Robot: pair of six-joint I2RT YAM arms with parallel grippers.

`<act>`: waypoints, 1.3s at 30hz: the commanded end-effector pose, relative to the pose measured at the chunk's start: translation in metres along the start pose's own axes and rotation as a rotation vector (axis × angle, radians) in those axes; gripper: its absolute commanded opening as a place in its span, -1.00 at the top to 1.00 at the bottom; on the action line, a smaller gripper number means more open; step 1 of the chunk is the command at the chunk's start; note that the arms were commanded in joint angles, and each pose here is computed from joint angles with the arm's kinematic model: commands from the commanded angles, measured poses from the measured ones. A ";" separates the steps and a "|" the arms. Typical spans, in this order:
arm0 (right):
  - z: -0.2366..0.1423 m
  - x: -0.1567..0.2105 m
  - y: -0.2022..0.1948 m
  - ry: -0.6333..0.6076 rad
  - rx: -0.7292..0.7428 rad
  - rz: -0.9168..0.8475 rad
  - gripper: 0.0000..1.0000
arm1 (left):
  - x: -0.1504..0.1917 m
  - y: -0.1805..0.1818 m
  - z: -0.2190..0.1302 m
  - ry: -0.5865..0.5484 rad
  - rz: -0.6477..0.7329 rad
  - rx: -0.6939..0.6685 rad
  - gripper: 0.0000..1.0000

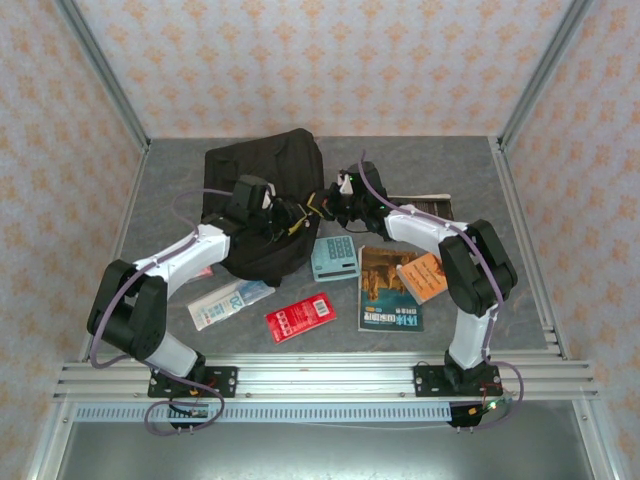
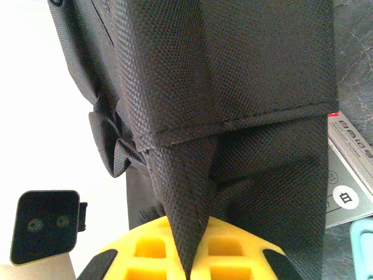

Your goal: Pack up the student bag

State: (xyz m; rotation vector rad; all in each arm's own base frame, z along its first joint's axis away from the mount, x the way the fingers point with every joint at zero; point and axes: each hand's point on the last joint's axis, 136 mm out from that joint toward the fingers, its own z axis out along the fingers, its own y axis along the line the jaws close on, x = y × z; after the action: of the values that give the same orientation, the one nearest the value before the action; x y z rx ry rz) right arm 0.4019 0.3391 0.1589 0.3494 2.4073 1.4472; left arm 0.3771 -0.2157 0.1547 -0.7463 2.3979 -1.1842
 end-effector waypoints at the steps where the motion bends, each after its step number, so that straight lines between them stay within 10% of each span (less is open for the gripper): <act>1: -0.003 -0.003 0.022 -0.016 -0.073 -0.050 1.00 | -0.005 -0.022 -0.009 -0.021 0.057 0.043 0.62; 16: -0.001 -0.005 0.024 0.013 -0.083 -0.050 1.00 | 0.022 -0.029 -0.016 0.098 0.154 0.120 -0.11; 39: -0.002 -0.010 0.025 0.007 -0.077 -0.048 1.00 | 0.037 -0.004 -0.016 0.176 0.250 0.017 0.41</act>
State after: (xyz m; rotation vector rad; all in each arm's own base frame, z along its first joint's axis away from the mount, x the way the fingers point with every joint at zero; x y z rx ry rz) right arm 0.4019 0.3388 0.1581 0.3381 2.4163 1.4658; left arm 0.3500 -0.2310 0.1714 -0.3944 2.4652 -1.2619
